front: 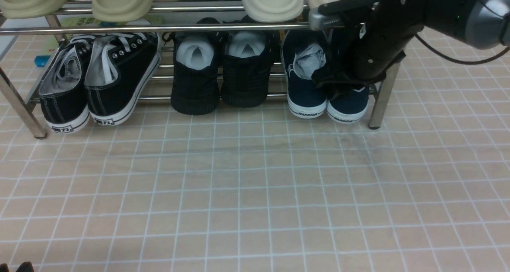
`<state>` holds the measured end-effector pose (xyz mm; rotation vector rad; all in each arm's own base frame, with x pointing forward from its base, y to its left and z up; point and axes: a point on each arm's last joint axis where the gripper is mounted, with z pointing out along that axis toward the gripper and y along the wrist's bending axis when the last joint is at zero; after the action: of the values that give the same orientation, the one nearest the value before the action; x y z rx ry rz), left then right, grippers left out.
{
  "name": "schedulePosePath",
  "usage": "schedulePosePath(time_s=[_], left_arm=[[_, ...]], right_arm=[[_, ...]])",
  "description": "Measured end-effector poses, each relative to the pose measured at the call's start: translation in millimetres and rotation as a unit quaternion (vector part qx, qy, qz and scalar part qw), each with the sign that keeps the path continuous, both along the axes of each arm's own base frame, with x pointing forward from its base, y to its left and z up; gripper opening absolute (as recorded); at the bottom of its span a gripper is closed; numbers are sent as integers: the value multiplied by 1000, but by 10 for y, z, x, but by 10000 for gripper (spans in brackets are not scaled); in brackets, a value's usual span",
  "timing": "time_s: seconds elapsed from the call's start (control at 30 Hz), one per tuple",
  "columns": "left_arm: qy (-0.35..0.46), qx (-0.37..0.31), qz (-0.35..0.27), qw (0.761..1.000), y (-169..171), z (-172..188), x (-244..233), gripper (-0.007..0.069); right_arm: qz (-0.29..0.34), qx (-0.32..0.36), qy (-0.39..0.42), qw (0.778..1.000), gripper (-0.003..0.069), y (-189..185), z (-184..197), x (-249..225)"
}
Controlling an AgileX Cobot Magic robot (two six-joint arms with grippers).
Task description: Take the shoes off the shelf from the light coffee tablecloth by hand.
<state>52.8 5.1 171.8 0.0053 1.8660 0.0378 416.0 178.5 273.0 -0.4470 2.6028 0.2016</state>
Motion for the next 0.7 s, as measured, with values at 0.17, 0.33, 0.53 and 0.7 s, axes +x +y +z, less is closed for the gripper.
schedulePosePath(time_s=[0.17, 0.33, 0.53, 0.7], left_arm=[[0, 0, 0, 1000, 0, 0, 0, 240], [0, 0, 0, 1000, 0, 0, 0, 240], [0, 0, 0, 1000, 0, 0, 0, 240], [0, 0, 0, 1000, 0, 0, 0, 240]], right_arm=[[9, -9, -2, 1000, 230, -6, -7, 2], [29, -22, 7, 999, 49, -11, -11, -19], [39, -39, 34, 998, 38, -50, 38, -106], [40, -41, 35, 998, 38, -91, 202, -201]])
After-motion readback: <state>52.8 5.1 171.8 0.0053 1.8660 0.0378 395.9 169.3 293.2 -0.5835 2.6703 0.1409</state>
